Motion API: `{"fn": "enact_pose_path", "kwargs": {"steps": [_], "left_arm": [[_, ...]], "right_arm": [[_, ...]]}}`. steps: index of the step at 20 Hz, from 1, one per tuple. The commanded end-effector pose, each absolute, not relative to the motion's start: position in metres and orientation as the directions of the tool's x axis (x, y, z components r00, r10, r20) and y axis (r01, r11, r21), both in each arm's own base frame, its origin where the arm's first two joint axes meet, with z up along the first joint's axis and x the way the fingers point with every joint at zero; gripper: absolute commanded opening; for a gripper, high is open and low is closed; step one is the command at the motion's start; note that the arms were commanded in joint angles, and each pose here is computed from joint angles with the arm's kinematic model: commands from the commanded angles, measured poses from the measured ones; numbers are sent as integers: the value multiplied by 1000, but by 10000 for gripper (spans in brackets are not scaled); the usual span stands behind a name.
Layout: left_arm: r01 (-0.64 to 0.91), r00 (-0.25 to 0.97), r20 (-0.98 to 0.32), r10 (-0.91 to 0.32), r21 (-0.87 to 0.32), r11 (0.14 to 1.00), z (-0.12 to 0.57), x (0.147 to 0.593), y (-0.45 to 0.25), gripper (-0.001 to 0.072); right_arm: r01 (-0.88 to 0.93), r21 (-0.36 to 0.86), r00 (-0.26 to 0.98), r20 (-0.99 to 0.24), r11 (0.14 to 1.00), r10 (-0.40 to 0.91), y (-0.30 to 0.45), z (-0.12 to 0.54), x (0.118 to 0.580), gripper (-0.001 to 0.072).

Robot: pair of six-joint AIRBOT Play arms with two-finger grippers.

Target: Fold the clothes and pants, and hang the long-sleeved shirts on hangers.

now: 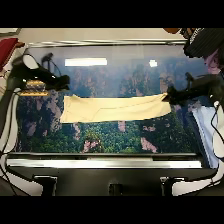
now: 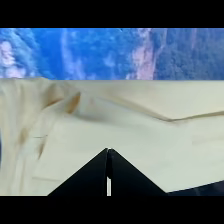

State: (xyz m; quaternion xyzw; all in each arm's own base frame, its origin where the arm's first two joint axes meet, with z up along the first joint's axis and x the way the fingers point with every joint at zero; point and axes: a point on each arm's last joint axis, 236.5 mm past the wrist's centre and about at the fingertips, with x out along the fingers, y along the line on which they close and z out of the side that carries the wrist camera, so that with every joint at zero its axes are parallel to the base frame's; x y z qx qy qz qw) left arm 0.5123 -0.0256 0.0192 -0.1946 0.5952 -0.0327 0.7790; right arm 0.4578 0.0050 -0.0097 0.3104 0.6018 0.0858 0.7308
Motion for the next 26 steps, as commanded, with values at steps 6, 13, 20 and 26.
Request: {"fn": "enact_pose_path", "kwargs": {"steps": [6, 13, 20, 26], "left_arm": [[-138, 202, -790, -579, -608, 782, -50, 505, -251, 15], [-168, 236, -718, -655, -694, 700, -79, 480, -384, 14], [-223, 226, -646, -729, -762, 607, -93, 465, -449, 13], [-157, 101, -676, -730, -735, 659, -81, 445, -433, 13]], "right_arm": [[251, 503, 278, -856, 827, 436, -2, 78, 436, 30], [202, 505, 358, -836, 839, 417, 0, 129, 432, 30], [172, 504, 384, -826, 846, 413, 4, 150, 421, 30], [122, 557, 405, -783, 821, 471, 18, 161, 425, 30]]}}
